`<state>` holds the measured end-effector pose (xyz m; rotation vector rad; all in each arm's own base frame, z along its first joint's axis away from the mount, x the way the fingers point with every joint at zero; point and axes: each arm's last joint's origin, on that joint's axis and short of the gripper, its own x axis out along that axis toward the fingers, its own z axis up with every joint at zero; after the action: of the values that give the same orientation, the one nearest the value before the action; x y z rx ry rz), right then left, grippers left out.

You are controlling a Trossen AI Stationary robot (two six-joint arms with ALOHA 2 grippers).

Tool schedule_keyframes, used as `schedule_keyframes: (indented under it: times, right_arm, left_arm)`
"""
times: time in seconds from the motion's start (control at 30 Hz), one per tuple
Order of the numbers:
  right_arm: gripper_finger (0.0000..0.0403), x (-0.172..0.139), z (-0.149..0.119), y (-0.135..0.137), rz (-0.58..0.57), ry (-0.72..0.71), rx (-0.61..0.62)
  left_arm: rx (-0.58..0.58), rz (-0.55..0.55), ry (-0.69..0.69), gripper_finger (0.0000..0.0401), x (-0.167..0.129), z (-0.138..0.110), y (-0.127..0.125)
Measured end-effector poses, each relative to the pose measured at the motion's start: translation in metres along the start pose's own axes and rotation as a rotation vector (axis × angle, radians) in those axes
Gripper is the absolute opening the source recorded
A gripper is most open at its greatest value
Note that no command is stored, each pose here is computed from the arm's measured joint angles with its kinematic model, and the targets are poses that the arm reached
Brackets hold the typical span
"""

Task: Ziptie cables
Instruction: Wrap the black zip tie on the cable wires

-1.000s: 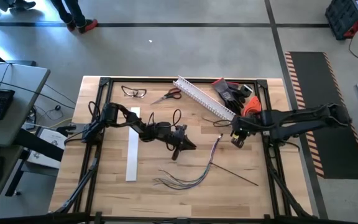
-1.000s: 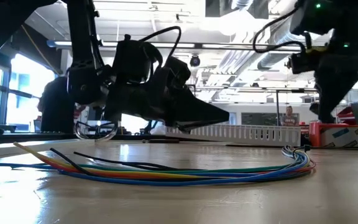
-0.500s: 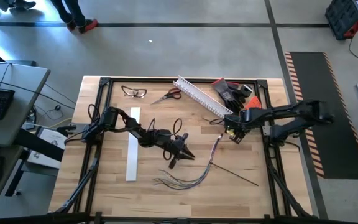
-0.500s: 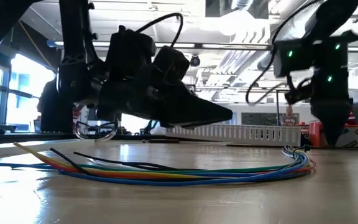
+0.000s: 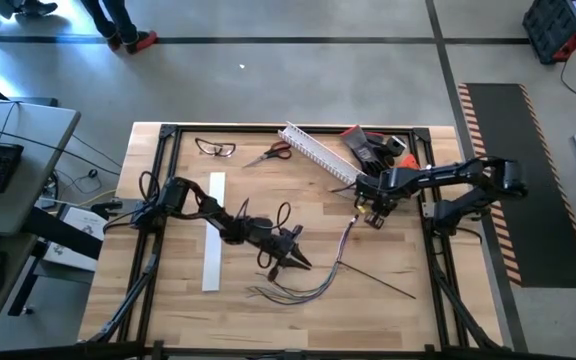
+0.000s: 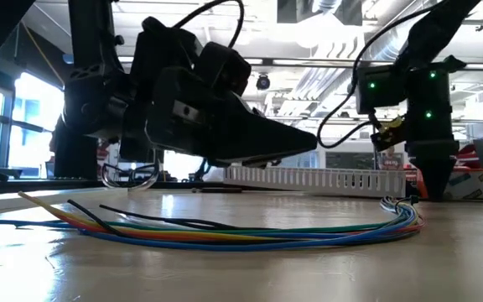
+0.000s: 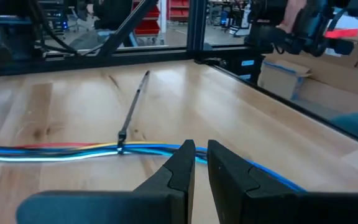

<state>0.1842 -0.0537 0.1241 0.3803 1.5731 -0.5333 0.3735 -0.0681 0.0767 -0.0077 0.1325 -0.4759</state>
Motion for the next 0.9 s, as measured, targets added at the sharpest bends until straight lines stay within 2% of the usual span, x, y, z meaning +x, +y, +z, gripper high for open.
schedule_keyframes:
  times: [0.07,0.17,0.4,0.53,0.67,0.9]
  right_arm:
    - [0.001,0.0,-0.001,0.004,0.023,-0.003,-0.023]
    - [0.0004,-0.002,-0.004,0.018,0.027,-0.02,-0.026]
    - [0.0,-0.017,-0.022,0.072,0.074,-0.06,0.038]
    - [0.0,-0.035,-0.033,0.104,0.169,-0.078,0.074]
    - [0.0,-0.053,-0.046,0.127,0.144,-0.181,0.064]
    - [0.0,-0.067,-0.072,0.154,0.115,-0.32,0.036]
  left_arm:
    - [-0.005,-0.004,-0.003,0.0025,0.001,0.0,-0.004]
    - [-0.031,0.019,-0.018,0.0025,0.003,0.002,-0.01]
    - [-0.038,0.148,-0.046,0.0025,0.015,0.007,-0.036]
    - [-0.022,0.223,-0.056,0.0025,0.019,0.013,-0.047]
    - [0.004,0.301,-0.052,0.0025,0.018,0.033,-0.046]
    - [0.05,0.315,0.051,0.0025,0.009,0.062,-0.047]
